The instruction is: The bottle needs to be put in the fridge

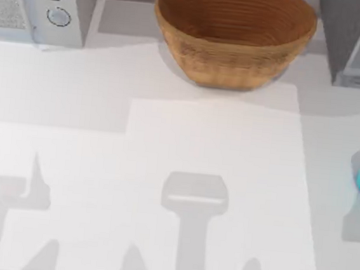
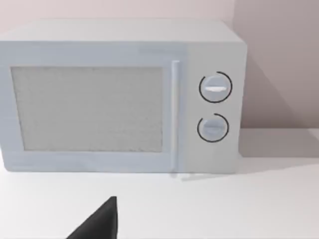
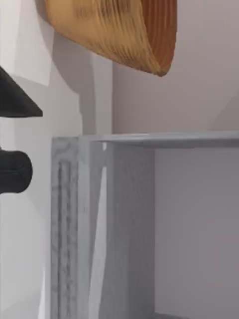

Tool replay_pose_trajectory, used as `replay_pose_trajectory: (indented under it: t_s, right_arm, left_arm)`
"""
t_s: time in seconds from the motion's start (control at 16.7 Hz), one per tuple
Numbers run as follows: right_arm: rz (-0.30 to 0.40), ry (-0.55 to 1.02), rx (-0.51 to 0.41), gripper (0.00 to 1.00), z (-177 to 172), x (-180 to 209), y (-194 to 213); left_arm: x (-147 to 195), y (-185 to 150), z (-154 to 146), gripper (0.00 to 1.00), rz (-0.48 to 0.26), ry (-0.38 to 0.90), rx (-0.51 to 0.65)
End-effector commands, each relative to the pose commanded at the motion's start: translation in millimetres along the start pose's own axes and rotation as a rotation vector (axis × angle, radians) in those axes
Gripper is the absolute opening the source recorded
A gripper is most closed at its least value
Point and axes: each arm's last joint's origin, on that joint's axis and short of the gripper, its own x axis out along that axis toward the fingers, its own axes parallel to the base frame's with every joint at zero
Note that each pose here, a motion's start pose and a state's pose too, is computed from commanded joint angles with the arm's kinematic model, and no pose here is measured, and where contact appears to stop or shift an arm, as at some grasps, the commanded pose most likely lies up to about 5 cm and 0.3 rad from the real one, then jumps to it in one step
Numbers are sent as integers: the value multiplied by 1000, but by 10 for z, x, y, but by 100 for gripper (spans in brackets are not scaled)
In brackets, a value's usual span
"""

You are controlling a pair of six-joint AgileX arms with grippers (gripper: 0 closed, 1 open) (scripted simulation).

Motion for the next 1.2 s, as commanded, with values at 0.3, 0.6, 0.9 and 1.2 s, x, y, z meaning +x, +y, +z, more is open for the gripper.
replay_pose_trajectory:
  t_s: [0.3,0.6,0.9,1.2]
  right_arm:
    - [38,-7,-14,100,54,30,-1]
    - [170,15,-70,100,190,239,-55]
    - [342,88,-113,100,138,663,-265]
    - [529,140,-101,100,-260,1054,-631]
  left_arm:
    - [0,0,0,100,0,0,0]
    - [0,0,0,100,0,0,0]
    - [0,0,0,100,0,0,0]
    - [0,0,0,100,0,0,0]
